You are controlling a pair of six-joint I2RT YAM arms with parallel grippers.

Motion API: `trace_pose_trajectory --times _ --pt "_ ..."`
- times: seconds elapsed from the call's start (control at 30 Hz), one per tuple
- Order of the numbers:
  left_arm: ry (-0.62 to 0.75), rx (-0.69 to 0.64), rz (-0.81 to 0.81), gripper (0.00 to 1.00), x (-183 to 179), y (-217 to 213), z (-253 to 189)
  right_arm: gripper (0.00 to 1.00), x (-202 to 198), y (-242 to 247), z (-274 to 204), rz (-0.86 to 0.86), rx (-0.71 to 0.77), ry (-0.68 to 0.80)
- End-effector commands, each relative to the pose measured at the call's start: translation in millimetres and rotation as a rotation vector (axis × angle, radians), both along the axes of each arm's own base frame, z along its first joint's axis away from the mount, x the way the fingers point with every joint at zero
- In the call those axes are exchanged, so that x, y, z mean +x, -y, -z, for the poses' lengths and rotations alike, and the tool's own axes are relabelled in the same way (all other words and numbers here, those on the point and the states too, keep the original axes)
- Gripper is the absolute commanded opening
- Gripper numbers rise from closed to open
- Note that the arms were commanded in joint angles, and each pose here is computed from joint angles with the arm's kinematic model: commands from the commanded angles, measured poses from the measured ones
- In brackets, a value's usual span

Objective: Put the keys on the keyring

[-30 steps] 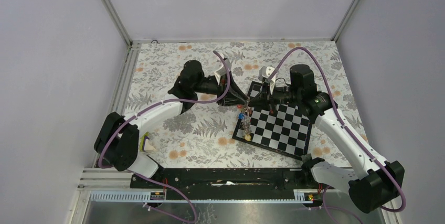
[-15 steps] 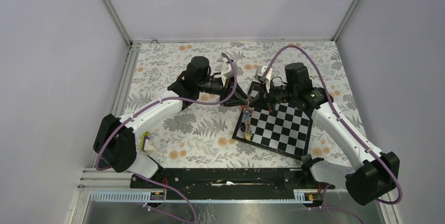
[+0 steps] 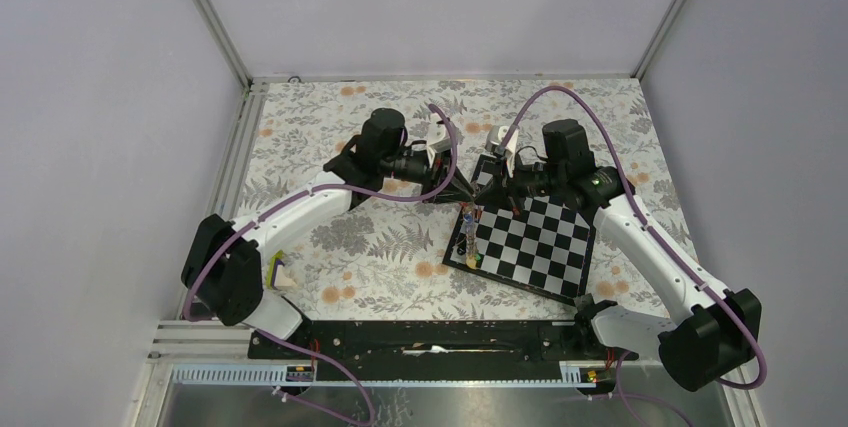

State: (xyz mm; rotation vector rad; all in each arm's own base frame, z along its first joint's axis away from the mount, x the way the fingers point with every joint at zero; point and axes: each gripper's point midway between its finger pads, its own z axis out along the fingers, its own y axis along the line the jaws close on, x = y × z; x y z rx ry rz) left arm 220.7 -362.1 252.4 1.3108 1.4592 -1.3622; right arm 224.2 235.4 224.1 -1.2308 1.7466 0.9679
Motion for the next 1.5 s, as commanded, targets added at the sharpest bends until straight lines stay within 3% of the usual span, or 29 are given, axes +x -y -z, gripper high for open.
trace_pose_trajectory --times 0.0,0.2,0.57,0.77,0.9,1.07,1.3,1.47 --pt "0.073 -0.036 0.003 0.26 5.9 6.1 -18.2 0.0 4.7 -7.1 -26.2 -0.021 0.045 0.086" --pt "0.07 -0.035 0.01 0.21 4.7 6.7 -17.0 0.0 4.3 -6.9 -25.6 -0.02 0.045 0.084" --pt "0.06 -0.034 0.034 0.0 0.4 6.8 -14.4 0.0 5.1 -7.5 -27.0 -0.018 0.05 0.087" --pt "0.061 -0.039 0.039 0.0 -1.2 5.6 -17.6 0.01 5.3 -7.0 -26.0 -0.009 0.054 0.092" --pt "0.067 -0.058 0.043 0.0 -3.9 3.6 -26.7 0.2 3.9 -4.0 -26.7 0.01 0.063 0.124" --pt "0.024 -0.096 0.043 0.0 -7.1 1.8 -37.6 0.31 0.5 0.8 -25.3 0.019 0.057 0.159" --pt "-0.004 -0.119 0.031 0.0 -6.8 1.0 -42.0 0.27 -3.4 2.2 -20.8 0.006 0.053 0.165" --pt "-0.01 -0.123 0.015 0.0 -3.5 0.7 -43.3 0.18 -2.7 3.5 -17.6 0.012 0.044 0.168"
